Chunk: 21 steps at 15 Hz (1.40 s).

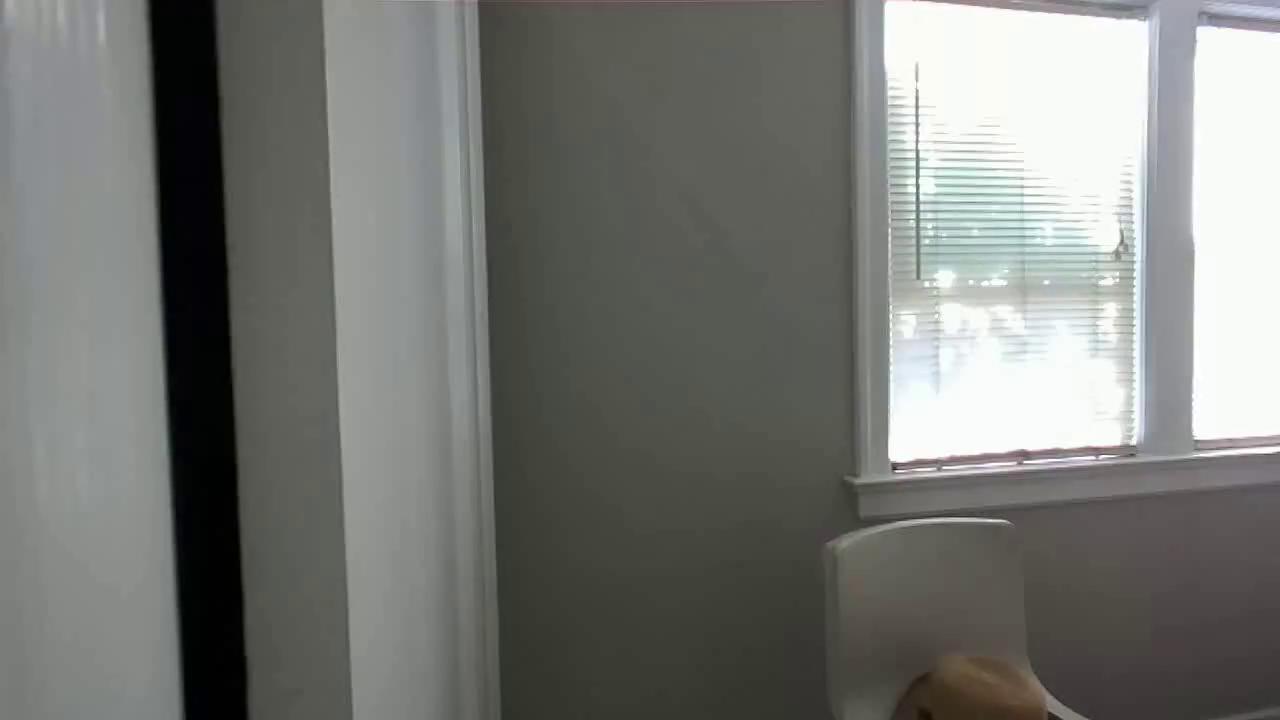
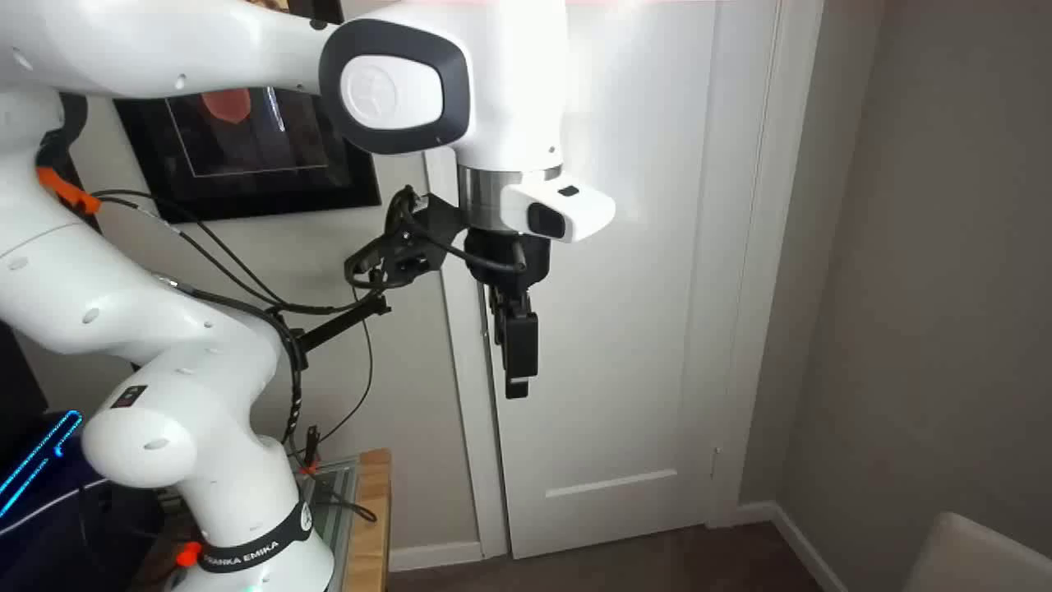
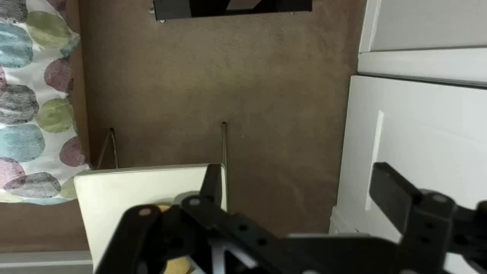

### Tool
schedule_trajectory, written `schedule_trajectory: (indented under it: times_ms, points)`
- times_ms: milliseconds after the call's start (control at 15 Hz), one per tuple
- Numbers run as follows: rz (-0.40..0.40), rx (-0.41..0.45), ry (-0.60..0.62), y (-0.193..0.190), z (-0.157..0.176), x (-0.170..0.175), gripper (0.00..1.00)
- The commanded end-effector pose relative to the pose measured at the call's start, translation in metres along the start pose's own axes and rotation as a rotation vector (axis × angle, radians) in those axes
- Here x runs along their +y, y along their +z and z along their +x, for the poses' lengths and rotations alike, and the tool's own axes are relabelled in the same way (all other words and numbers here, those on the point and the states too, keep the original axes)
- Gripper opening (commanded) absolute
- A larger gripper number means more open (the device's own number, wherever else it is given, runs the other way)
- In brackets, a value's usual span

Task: Open the closet door.

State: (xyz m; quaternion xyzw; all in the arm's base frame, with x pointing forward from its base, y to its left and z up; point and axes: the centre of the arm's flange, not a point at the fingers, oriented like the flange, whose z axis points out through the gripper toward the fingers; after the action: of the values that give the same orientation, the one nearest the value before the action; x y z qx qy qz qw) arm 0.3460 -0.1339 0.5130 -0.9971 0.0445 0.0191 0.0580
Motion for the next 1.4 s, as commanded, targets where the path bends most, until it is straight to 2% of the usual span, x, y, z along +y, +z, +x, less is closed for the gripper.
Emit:
schedule_trajectory:
  times_ms: [0, 267, 333, 467, 667, 867, 1133, 1333]
  points:
    - [0.000, 0.000, 0.000, 0.000, 0.000, 0.000, 1.00]
    - [0.000, 0.000, 0.000, 0.000, 0.000, 0.000, 1.00]
    - [-0.011, -0.002, -0.040, -0.001, 0.008, -0.011, 1.00]
    - [-0.068, 0.051, -0.167, -0.003, 0.024, -0.058, 1.00]
    - [-0.091, 0.155, -0.320, -0.012, 0.032, -0.145, 1.00]
    - [-0.074, 0.270, -0.484, -0.024, 0.028, -0.218, 1.00]
    - [0.018, 0.407, -0.614, -0.049, 0.018, -0.281, 1.00]
    - [0.086, 0.450, -0.702, -0.066, 0.005, -0.321, 1.00]
